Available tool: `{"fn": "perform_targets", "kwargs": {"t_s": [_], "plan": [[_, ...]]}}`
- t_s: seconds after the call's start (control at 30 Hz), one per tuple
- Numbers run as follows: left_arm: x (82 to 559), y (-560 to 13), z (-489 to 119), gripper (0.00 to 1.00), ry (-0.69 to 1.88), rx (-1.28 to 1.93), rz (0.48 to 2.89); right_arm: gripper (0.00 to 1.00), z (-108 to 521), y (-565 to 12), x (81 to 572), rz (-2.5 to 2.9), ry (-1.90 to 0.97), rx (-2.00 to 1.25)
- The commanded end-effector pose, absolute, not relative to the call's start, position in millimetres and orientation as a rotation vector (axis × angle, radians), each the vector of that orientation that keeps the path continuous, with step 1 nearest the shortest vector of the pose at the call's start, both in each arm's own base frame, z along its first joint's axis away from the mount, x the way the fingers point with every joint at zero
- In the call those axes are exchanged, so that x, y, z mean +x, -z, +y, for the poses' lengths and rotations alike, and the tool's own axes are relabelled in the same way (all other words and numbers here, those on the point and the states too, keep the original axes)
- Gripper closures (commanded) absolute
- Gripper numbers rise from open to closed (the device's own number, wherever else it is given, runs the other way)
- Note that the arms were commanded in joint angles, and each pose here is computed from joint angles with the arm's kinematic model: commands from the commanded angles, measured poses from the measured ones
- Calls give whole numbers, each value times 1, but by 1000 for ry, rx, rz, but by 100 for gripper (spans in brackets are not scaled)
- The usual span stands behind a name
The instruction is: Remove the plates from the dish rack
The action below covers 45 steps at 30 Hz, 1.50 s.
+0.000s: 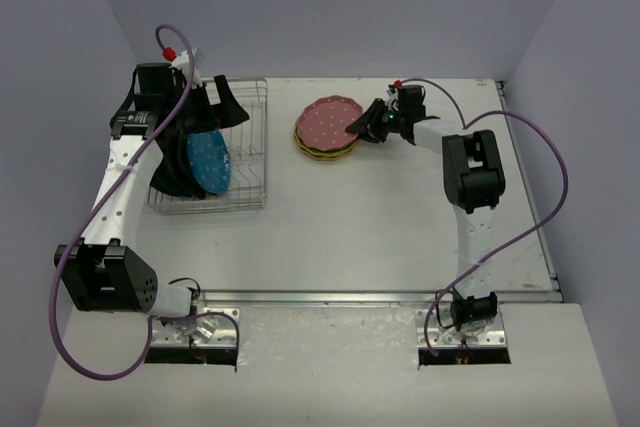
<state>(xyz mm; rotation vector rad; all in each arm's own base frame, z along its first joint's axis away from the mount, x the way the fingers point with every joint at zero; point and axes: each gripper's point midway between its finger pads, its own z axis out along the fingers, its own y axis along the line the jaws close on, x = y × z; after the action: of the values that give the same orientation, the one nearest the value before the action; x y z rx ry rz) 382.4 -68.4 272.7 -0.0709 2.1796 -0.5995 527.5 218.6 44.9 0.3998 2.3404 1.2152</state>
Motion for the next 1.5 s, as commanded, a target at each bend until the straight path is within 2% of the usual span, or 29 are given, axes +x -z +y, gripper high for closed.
{"fn": "perform_targets", "kwargs": {"t_s": [0.0,0.1,0.37,0.5,0.6,0.7,0.83,1.0,1.07,1.23,1.47], "plan": [[381,-287,-67,0,582,-43,2128,62,234,-111,540,2217,-1227,245],[381,-287,-67,0,581,-45,2128,59,239,-119,533,2237,-1205,230],[378,-290,-62,0,539,-59,2121,15,245,-125,513,2340,-1075,214],[381,-293,-48,0,444,-105,2108,12,230,-124,513,2379,-855,211],[383,-294,-33,0,354,-142,2102,7,214,-125,520,2399,-589,177],[383,-296,-26,0,304,-160,2090,2,206,-123,521,2414,-472,183],[384,-302,-6,1,179,-206,2058,1,191,-118,522,2431,-342,206],[381,-305,30,12,-68,-243,2045,1,182,-120,518,2421,-289,187],[379,-294,39,22,-161,-232,2086,1,182,-118,514,2403,-302,165],[370,-263,54,34,-331,-142,2202,1,189,-121,501,2394,-374,106],[369,-246,31,41,-398,-14,2251,1,188,-122,476,2378,-422,47]]}}
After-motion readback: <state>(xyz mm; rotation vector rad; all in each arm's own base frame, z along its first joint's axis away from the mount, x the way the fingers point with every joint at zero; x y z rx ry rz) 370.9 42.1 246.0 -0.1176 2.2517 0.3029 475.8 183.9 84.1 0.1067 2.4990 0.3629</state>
